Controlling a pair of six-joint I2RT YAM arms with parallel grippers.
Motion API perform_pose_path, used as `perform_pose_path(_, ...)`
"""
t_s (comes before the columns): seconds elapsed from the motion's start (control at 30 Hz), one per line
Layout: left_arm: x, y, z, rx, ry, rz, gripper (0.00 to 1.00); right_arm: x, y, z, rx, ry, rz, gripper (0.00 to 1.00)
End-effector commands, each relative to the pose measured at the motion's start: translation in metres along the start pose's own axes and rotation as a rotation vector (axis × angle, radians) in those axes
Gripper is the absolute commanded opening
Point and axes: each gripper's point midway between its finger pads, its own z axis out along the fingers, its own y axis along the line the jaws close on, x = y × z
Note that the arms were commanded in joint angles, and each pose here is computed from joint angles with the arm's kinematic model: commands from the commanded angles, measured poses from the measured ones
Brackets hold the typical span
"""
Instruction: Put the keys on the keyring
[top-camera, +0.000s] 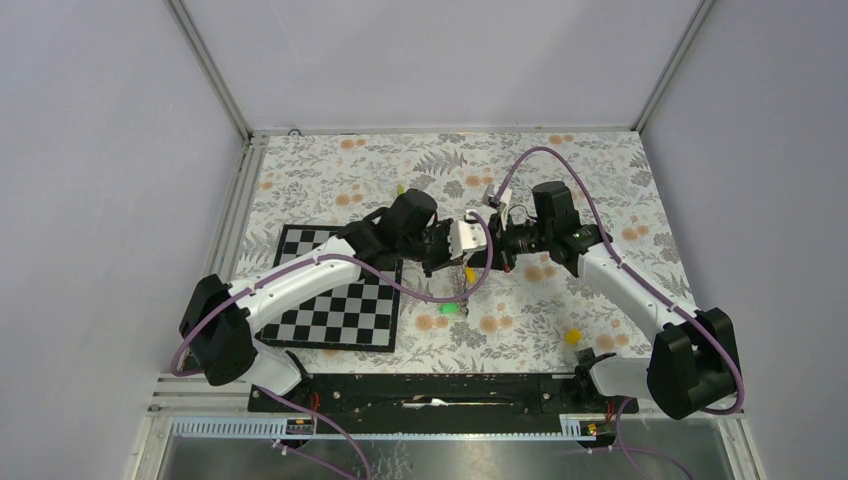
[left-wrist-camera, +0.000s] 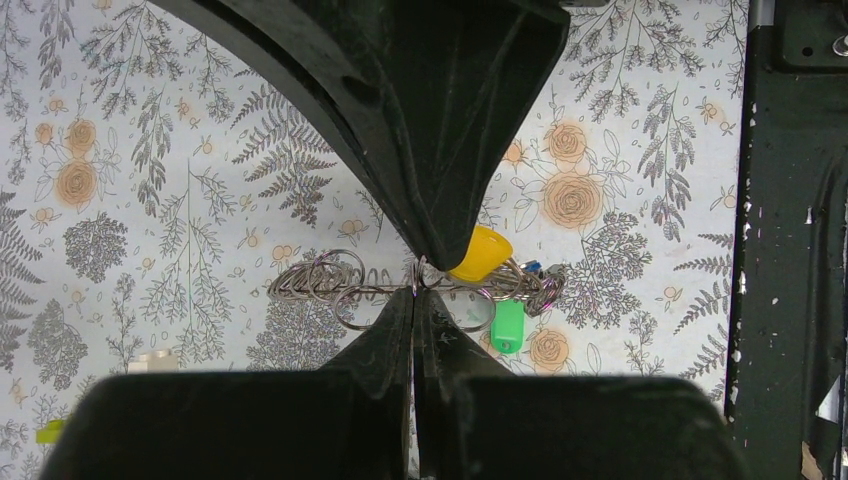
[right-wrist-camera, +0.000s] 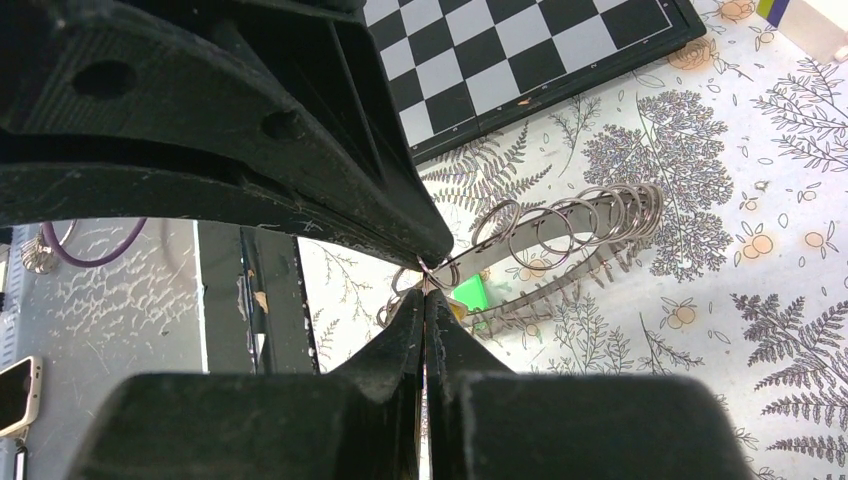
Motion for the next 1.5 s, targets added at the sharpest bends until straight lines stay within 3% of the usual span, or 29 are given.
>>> perform_pose_path(0.0, -0.031, 0.005, -0.01, -0.029, -0.094, 0.068, 0.0, -0.023, -0.001, 0.0, 0.005, -0.039, -0.045, 0.0)
perform_pose_path(1.47, -0.03, -0.013, -0.01, 0.031, -0.085, 0.125, 0.0, -0.014, -0.028, 0.001, 0.109, 0.002, 0.035, 0.0)
